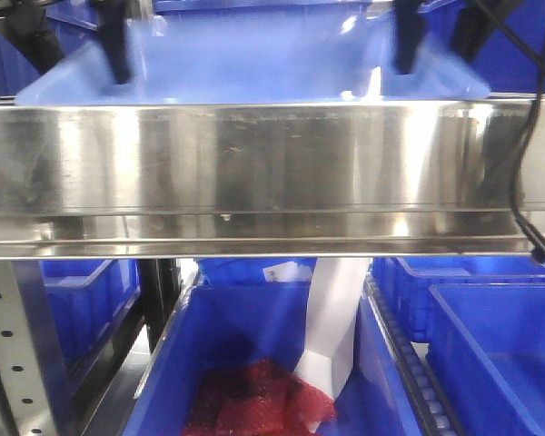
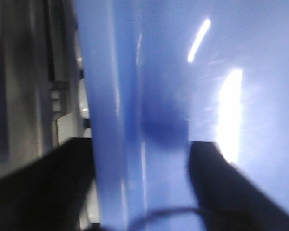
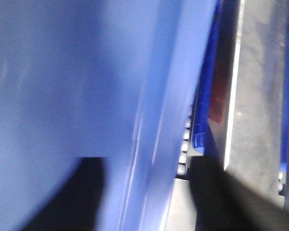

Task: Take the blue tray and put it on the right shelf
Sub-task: 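Push the tray forward onto the upper roller shelf with both grippers, then open both grippers and release the tray on the shelf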

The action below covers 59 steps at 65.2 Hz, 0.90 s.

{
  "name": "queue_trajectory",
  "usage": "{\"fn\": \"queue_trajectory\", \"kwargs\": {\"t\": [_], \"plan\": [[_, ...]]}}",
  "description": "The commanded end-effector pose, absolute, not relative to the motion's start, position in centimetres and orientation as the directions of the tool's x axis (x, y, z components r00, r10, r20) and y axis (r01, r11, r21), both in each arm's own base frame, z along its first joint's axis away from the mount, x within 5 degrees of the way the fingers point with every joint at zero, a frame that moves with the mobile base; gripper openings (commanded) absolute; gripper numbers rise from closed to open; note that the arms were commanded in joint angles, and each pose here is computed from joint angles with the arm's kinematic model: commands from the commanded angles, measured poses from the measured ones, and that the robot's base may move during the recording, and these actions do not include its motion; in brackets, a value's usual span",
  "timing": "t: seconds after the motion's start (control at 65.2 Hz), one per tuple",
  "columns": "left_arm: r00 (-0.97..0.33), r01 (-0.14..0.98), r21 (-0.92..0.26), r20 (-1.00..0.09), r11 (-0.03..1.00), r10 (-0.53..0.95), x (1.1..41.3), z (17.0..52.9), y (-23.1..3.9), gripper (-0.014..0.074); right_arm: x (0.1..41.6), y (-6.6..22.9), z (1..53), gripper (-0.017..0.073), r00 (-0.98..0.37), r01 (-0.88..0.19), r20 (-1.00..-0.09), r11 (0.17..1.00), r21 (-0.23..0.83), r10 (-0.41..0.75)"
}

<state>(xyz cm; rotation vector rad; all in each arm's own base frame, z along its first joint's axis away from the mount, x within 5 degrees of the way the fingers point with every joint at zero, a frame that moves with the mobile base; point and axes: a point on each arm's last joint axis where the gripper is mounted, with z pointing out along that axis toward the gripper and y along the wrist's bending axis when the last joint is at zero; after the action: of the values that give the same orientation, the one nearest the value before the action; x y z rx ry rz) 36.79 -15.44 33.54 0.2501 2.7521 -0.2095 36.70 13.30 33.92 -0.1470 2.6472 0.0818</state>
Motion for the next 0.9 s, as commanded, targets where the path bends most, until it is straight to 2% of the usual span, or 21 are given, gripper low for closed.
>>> {"fn": "queue_trajectory", "kwargs": {"t": [0.0, 0.276, 0.383, 0.552, 0.598, 0.659, 0.69, 0.813, 0.889], "plan": [[-0.869, 0.232, -0.154, -0.476, 0.960, 0.133, 35.9, 36.7, -15.6, 0.0547, 35.9, 12.9, 37.3, 0.0638, -0.811, -0.135, -0.579, 0.990, 0.046, -0.084], [-0.815, 0.269, -0.178, -0.566, 0.947, 0.125, 33.3, 40.6, -15.0, 0.0556, 34.0, 12.3, 39.9, 0.0613, -0.778, -0.141, -0.624, 0.988, 0.062, -0.071], [-0.752, 0.293, -0.172, -0.649, 0.941, 0.116, 31.2, 43.0, -14.2, 0.0514, 32.0, 11.9, 42.1, 0.0534, -0.740, -0.155, -0.670, 0.985, 0.078, -0.064], [-0.654, 0.331, -0.177, -0.751, 0.927, 0.090, 26.6, 45.8, -12.8, 0.0342, 27.6, 11.7, 45.0, 0.0279, -0.647, -0.224, -0.759, 0.970, 0.096, -0.074], [-0.607, 0.363, -0.165, -0.789, 0.917, 0.098, 24.2, 46.3, -12.2, 0.0245, 25.4, 11.5, 45.5, 0.0168, -0.613, -0.257, -0.786, 0.961, 0.103, -0.080], [-0.563, 0.388, -0.155, -0.821, 0.909, 0.100, 22.4, 46.3, -11.6, 0.0163, 23.6, 11.3, 45.5, 0.0082, -0.587, -0.284, -0.805, 0.953, 0.107, -0.085], [-0.544, 0.399, -0.154, -0.833, 0.904, 0.098, 21.6, 46.2, -11.3, 0.0118, 22.7, 11.1, 45.3, 0.0056, -0.573, -0.296, -0.815, 0.949, 0.109, -0.085], [-0.467, 0.422, -0.148, -0.881, 0.894, 0.075, 17.8, 44.7, -9.6, -0.0049, 19.5, 9.7, 43.9, 0.0058, -0.528, -0.321, -0.846, 0.940, 0.116, -0.076], [-0.419, 0.427, -0.151, -0.907, 0.892, 0.047, 15.9, 43.3, -8.6, -0.0043, 17.5, 8.7, 42.5, 0.0058, -0.493, -0.334, -0.868, 0.935, 0.121, -0.063]]}}
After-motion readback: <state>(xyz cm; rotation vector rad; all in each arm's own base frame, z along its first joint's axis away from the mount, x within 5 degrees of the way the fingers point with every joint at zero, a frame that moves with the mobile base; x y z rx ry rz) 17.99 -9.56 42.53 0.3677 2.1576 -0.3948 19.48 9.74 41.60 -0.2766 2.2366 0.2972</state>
